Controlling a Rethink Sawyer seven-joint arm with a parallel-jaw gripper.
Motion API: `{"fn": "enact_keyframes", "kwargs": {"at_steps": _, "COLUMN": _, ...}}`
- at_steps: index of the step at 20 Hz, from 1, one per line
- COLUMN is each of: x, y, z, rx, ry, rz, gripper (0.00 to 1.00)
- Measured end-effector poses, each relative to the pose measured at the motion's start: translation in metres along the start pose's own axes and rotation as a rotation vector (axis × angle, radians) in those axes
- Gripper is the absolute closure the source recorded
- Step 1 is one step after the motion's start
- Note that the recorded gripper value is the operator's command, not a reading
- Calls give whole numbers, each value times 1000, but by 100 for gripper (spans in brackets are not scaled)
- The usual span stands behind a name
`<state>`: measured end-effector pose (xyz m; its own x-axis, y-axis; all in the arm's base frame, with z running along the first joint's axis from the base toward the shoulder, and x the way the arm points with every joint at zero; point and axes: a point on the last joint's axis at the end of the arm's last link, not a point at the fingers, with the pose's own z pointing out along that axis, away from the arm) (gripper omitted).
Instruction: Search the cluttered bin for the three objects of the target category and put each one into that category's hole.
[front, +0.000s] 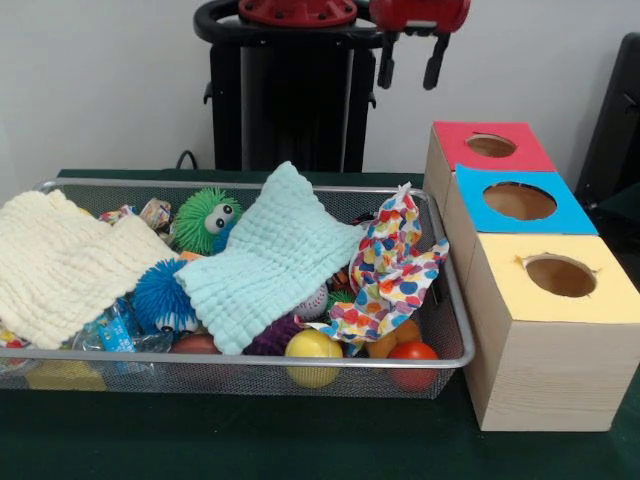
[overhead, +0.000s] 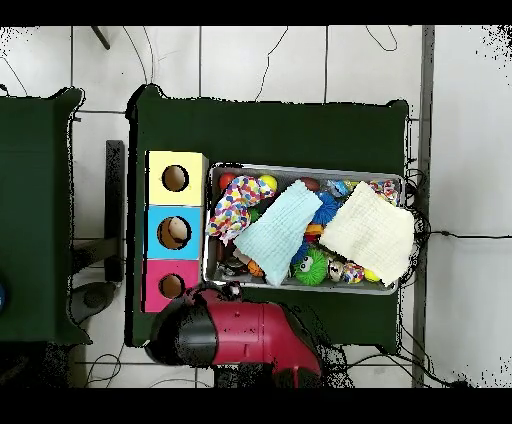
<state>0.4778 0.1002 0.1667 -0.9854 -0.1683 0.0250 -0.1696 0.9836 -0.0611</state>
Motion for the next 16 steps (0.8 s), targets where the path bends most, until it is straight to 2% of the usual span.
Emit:
{"fn": "enact_keyframes", "kwargs": {"at_steps": 8, "x": -27, "y": -22, "z": 27, "rx": 47, "ry": -75, "rz": -45, "gripper": 0}}
{"fn": "enact_keyframes", "kwargs": {"at_steps": 16, "x": -53, "y": -55, "z": 39, "rx": 58, "ry": -93, "rz": -3, "gripper": 0}}
